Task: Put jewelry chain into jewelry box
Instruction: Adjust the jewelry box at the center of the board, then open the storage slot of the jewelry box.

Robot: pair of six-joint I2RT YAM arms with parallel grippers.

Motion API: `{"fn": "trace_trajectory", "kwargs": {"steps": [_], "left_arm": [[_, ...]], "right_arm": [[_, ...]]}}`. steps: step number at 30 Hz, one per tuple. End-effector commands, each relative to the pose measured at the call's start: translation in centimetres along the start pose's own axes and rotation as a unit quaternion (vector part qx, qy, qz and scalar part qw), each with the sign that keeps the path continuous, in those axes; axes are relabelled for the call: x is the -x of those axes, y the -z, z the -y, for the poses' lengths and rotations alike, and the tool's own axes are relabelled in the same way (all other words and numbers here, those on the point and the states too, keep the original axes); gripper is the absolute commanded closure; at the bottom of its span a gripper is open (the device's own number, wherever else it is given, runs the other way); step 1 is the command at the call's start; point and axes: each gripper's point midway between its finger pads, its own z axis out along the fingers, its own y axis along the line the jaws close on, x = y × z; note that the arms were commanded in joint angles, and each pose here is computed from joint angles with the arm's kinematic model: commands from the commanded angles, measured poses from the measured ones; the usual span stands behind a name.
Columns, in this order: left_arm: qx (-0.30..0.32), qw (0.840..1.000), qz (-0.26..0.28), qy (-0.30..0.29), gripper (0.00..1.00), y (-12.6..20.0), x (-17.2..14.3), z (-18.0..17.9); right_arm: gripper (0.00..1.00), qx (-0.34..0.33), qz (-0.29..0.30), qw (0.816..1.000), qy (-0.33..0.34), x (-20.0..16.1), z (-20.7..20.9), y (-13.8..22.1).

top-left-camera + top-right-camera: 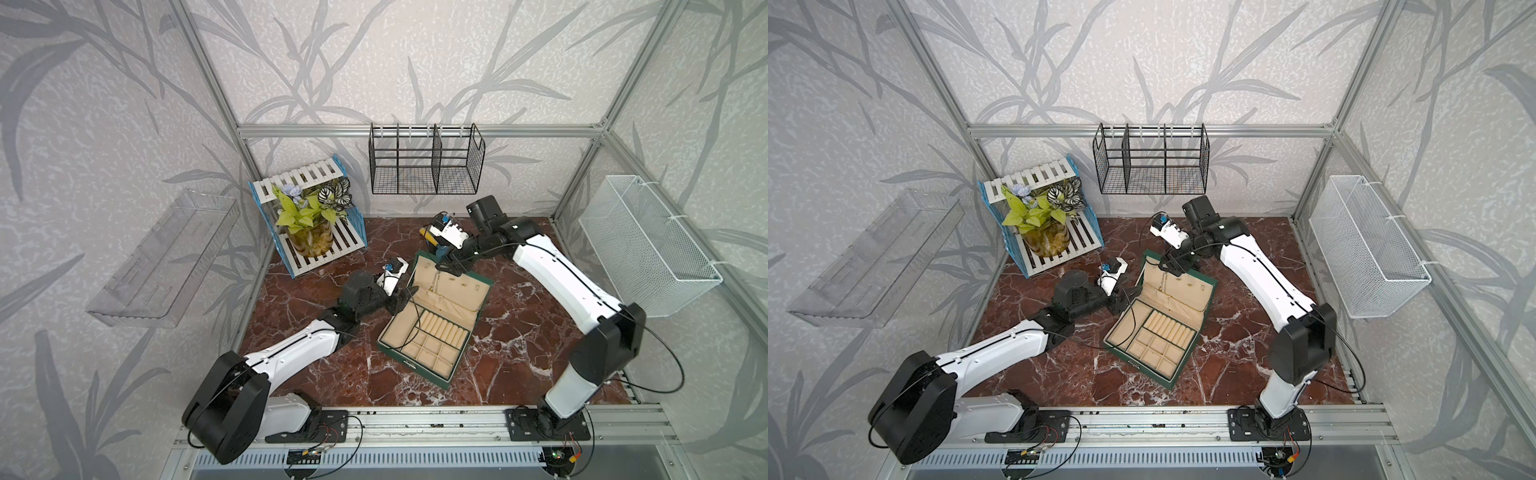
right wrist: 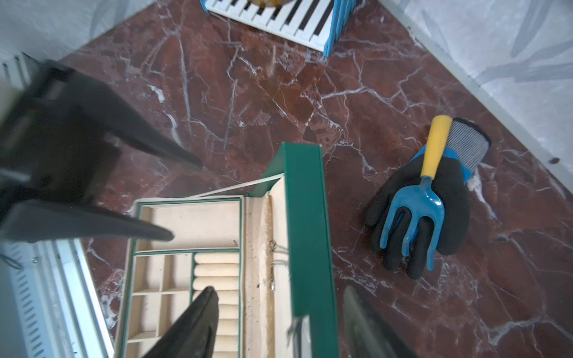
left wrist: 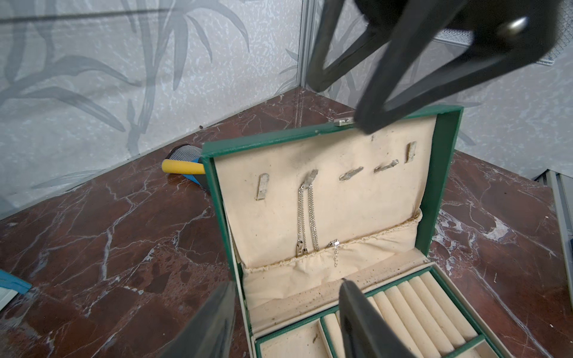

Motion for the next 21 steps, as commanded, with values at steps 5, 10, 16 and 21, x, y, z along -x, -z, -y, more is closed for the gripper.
{"fn": "trace_trajectory", "kwargs": {"steps": [5,10,16,21], "left_arm": [[0.023,0.998,-0.012,0.052,0.46,0.6,-1.1,0.2],[0.027,0.998,-0.015,0.057,0.47,0.1,-1.3,0.8],[0.025,0.997,-0.022,0.065,0.49,-0.6,-1.9,1.1],[0.027,0.997,-0.017,0.07,0.51,-0.9,-1.9,1.2]], "right_arm": [[0.35,0.007,0.003,1.0,-0.021,-4.5,-5.1,1.4],[0.41,-0.043,-0.061,0.997,-0.037,-9.2,-4.6,-1.2],[0.52,-0.089,-0.114,0.989,-0.035,-11.9,-2.5,-3.8],[0.58,-0.109,-0.141,0.984,-0.028,-13.0,-1.3,-5.4]]}}
